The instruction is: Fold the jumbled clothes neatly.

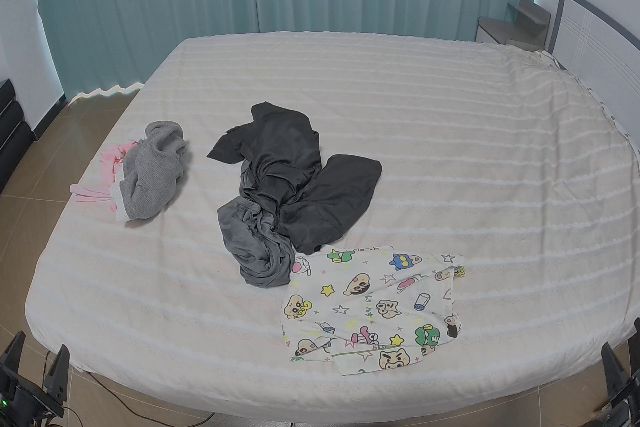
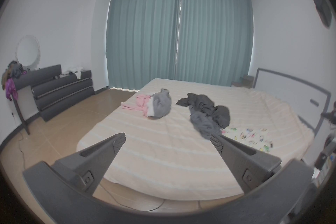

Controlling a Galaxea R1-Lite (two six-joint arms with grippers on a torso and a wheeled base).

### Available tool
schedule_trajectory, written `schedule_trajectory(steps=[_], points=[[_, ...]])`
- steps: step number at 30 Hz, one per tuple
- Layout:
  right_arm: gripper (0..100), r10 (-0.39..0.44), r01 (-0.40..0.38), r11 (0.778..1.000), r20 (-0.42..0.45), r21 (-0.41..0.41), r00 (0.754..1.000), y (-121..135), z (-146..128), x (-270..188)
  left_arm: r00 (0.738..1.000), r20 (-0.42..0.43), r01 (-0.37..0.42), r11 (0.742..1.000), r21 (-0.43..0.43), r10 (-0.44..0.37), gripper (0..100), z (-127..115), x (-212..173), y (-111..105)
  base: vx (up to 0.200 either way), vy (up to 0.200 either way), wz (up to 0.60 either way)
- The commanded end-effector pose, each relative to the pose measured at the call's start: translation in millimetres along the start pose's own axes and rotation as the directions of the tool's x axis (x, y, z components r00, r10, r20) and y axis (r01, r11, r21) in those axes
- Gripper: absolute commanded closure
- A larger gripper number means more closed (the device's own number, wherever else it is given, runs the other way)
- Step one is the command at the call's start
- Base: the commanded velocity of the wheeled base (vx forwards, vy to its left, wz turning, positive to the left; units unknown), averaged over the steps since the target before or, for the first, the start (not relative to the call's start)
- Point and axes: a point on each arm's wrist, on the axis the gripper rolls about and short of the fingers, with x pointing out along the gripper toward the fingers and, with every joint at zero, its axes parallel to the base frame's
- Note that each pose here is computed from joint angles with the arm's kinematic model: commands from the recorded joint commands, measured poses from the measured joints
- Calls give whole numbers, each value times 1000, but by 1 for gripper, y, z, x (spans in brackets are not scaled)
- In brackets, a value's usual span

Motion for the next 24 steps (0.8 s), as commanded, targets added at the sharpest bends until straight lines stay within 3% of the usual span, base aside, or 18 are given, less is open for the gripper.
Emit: schedule_trajectory(steps=[1,3,6,9,11,12,13,16,19,24], points=[[0,-14,22,987,52,-158,999,-3,-23,0,993,73,-90,995,40,87,0,-16,-4,5,0,0,0],[0,-13,22,982,52,-189,999,-3,-23,0,987,106,-126,992,28,123,0,-9,-6,4,0,0,0],[0,-20,30,981,53,-192,998,-3,-23,0,959,127,-259,966,16,255,0,-6,-10,2,0,0,0],[0,-25,35,981,53,-190,998,-3,-23,0,955,91,-286,957,44,282,0,-18,-8,1,0,0,0],[0,-18,29,983,57,-183,998,-3,-23,0,980,127,-156,987,26,151,0,-20,-12,1,0,0,0],[0,-18,29,983,57,-183,998,-3,-23,0,980,127,-156,987,26,151,0,-20,-12,1,0,0,0],[0,-21,30,988,58,-153,998,-3,-23,0,989,132,-72,997,24,68,0,-21,-13,-1,0,0,0],[0,-24,31,993,59,-112,998,-3,-23,0,992,118,34,999,23,-36,0,-23,-12,-3,0,0,0],[0,-9,12,999,56,-45,998,-3,-23,0,994,82,69,997,37,-72,0,-26,-11,-4,0,0,0],[0,0,3,998,55,-58,998,-2,-23,0,994,84,70,996,50,-74,0,-26,-11,-4,0,0,0]])
